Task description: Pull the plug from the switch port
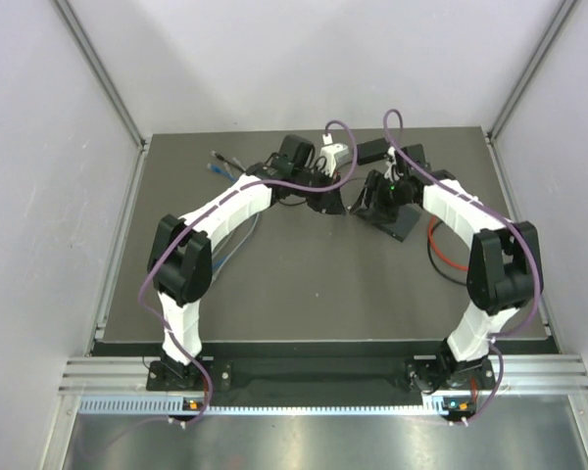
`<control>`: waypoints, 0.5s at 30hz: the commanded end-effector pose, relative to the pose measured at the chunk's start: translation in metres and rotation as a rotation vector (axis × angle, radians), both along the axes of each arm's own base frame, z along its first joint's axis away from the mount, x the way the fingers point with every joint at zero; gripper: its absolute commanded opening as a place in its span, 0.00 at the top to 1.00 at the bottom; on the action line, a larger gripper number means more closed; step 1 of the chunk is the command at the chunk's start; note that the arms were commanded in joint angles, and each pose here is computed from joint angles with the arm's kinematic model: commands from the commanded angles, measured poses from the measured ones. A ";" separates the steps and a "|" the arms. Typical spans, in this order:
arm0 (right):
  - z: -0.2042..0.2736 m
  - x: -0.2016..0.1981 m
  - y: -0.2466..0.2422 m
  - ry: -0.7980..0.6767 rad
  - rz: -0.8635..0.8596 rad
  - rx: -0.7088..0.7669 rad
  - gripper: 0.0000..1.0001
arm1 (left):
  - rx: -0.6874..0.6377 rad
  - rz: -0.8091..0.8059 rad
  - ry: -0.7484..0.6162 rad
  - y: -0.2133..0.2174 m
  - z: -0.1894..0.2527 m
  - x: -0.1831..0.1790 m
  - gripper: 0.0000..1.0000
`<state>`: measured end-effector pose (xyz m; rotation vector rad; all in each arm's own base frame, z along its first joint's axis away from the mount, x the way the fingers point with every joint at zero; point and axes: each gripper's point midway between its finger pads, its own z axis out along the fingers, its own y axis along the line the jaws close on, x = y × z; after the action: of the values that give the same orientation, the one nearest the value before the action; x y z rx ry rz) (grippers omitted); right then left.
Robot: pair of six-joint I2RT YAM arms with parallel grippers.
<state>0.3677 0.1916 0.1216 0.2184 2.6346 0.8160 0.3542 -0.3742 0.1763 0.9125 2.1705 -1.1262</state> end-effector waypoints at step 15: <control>0.025 0.084 0.045 0.011 -0.301 0.298 0.39 | -0.132 -0.086 -0.039 -0.005 0.046 -0.025 1.00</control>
<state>0.4338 0.2214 0.1415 0.6549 2.4234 1.0812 0.3330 -0.3746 0.1804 0.9345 2.1605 -1.2301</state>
